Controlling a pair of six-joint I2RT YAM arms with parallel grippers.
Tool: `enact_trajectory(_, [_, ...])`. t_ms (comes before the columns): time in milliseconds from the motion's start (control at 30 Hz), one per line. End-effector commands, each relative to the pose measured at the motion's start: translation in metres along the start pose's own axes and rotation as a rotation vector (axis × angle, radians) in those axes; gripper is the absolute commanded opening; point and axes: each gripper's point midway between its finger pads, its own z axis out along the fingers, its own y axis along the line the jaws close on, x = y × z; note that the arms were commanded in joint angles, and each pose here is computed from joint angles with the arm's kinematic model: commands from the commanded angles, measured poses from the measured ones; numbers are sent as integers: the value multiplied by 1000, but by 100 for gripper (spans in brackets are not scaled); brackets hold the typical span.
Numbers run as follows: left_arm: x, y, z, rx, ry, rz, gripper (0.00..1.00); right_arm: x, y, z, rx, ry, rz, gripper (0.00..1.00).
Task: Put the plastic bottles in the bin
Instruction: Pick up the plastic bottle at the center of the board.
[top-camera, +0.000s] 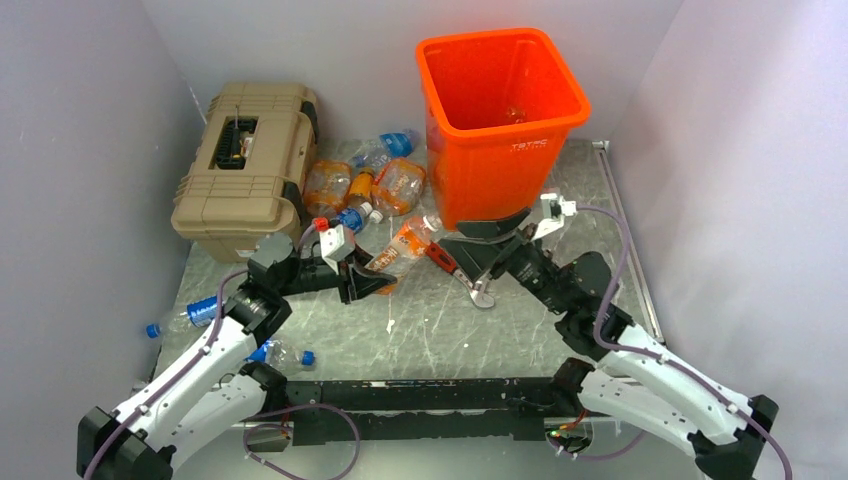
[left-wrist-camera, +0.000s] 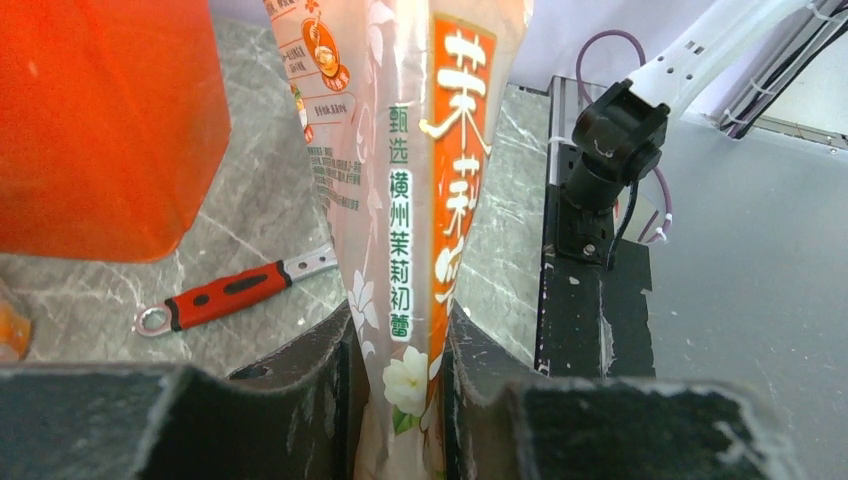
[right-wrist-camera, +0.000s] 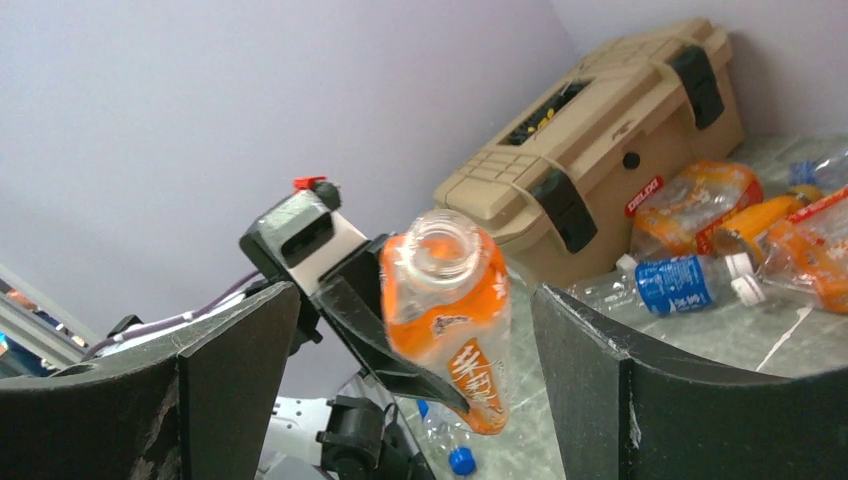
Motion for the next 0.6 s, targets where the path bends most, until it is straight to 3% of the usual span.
enact_trajectory(0, [-24, -13, 1, 52, -78, 106, 27, -25, 28, 14, -88, -61, 56, 90])
enact_trajectory(300, [-20, -15, 3, 56, -55, 109, 27, -18, 29, 38, -101, -34, 106, 85])
enact_trajectory(567, [-19, -14, 3, 32, -49, 127, 25, -6, 23, 46, -84, 10, 122, 64])
